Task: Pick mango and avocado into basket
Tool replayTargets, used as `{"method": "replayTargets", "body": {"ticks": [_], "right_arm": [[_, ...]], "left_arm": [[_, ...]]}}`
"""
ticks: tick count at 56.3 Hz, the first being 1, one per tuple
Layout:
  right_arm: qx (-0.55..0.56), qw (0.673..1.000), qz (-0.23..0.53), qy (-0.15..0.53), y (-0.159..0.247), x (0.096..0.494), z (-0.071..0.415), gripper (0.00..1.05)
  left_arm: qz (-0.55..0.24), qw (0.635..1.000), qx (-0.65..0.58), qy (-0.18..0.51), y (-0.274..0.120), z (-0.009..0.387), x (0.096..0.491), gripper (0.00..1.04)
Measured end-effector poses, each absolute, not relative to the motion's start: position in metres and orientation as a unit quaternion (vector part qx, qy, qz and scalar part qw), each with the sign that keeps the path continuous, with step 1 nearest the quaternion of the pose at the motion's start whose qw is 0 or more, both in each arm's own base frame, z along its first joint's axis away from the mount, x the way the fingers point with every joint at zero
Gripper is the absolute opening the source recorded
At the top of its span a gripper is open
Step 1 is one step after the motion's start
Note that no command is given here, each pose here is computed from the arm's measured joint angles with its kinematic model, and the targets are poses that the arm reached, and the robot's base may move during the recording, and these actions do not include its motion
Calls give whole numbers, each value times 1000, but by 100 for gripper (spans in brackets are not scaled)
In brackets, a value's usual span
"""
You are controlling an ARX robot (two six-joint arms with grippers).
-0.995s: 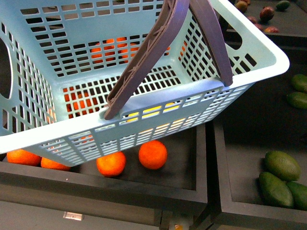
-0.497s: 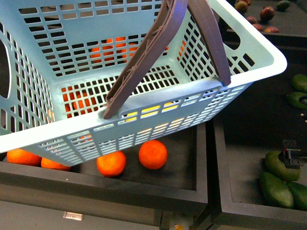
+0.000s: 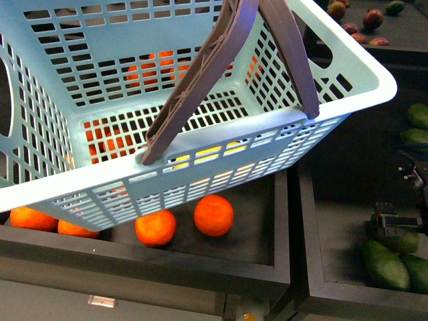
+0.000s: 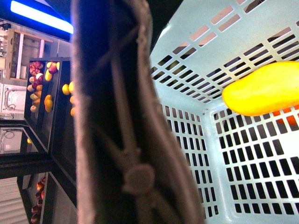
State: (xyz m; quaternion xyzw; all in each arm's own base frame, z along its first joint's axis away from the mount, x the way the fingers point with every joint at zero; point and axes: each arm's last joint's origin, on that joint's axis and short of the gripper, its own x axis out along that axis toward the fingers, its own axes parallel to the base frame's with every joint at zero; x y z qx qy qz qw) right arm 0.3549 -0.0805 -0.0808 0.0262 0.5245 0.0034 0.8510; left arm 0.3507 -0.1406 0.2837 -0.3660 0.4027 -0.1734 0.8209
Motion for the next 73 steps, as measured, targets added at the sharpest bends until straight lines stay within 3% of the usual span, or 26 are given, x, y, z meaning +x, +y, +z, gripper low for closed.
{"method": "replayTargets", "body": {"ticks": [24, 30, 36, 62, 73], "right_arm": [[31, 847, -2, 531, -81, 357, -93, 96], [34, 844, -4, 536, -80, 354, -98, 77], [35, 845, -5, 533, -80, 355, -98, 69], [49, 849, -2, 526, -81, 350, -95, 67], [66, 867, 9, 493, -89, 341, -69, 67]], "left_arm": [[-174, 820, -366, 403, -141, 284, 351, 6], [-174, 820, -366, 403, -141, 284, 351, 6], [-174, 821, -366, 403, -141, 284, 351, 6], [-174, 820, -366, 403, -141, 284, 351, 6], [-174, 821, -366, 403, -141, 284, 351, 6]]}}
